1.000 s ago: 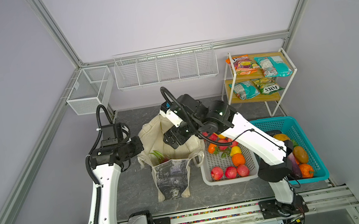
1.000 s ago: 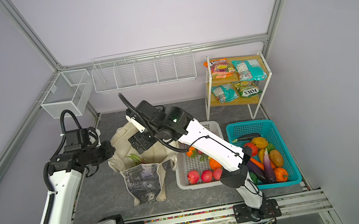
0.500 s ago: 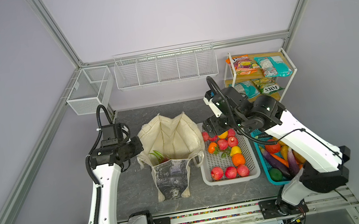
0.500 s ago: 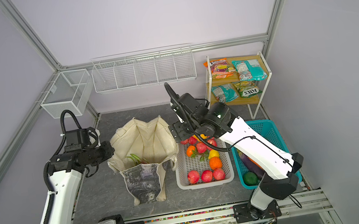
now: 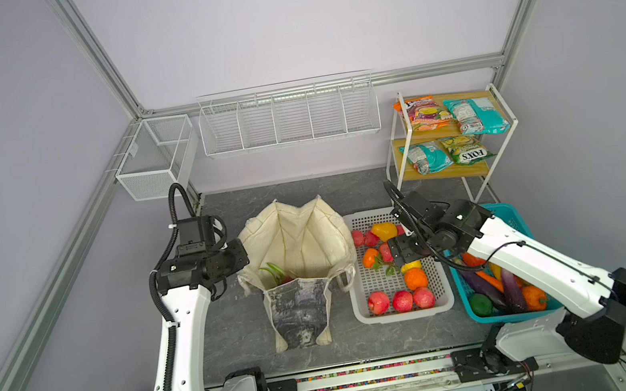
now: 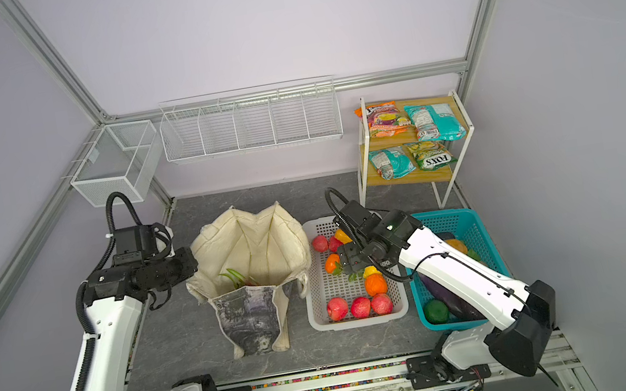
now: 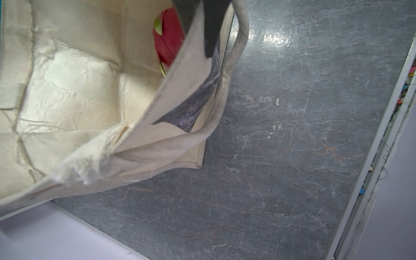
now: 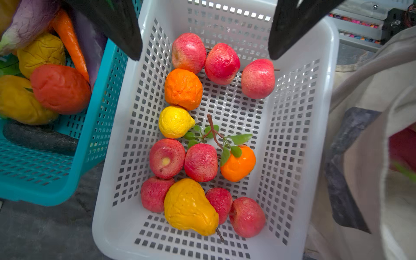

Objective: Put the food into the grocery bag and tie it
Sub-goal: 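Move the right gripper back over the white fruit basket, then lower the right gripper onto the orange fruit in the basket and grasp it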

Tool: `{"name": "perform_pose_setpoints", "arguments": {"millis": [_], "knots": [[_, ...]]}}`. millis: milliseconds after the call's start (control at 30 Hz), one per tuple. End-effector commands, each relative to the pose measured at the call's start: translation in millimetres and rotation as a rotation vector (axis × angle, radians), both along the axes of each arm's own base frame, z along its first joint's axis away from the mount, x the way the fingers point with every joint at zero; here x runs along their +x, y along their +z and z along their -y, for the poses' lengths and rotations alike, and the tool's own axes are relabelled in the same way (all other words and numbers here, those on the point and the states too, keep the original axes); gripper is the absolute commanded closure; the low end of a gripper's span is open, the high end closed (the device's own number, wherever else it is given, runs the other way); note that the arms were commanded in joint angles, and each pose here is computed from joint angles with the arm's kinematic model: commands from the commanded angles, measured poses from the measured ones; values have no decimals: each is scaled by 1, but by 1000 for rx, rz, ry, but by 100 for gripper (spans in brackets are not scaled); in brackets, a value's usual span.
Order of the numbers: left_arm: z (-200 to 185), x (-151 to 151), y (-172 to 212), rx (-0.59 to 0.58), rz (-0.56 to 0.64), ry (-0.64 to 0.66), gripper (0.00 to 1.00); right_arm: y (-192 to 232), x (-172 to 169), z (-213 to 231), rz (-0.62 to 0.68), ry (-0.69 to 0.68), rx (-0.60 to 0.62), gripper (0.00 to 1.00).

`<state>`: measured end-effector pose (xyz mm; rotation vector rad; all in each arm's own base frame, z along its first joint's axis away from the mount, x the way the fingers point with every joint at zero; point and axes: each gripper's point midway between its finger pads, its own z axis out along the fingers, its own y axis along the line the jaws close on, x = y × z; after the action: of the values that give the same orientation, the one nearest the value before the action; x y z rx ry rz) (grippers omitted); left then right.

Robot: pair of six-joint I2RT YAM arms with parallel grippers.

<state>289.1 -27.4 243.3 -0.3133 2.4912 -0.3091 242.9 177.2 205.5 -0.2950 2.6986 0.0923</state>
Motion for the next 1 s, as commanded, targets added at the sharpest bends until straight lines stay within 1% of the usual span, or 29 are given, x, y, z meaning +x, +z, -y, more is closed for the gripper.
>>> {"name": "perform_pose_setpoints", "arguments": {"millis": [0,200,500,633,967], "knots": [[-8,-3,2,42,-11,14,100,-10,2,-1,-13,-36,16,10],[-12,-4,0,63,-18,20,100,-31,-3,9,-85,-62,-71,10],[-11,-4,-1,57,-19,16,100,-66,-20,25,-188,-93,-169,8],[-10,-4,-1,53,-16,15,100,-85,-24,27,-221,-95,-186,9],[-9,-4,-2,47,-15,12,100,-123,-15,17,-281,-79,-204,9]]}}
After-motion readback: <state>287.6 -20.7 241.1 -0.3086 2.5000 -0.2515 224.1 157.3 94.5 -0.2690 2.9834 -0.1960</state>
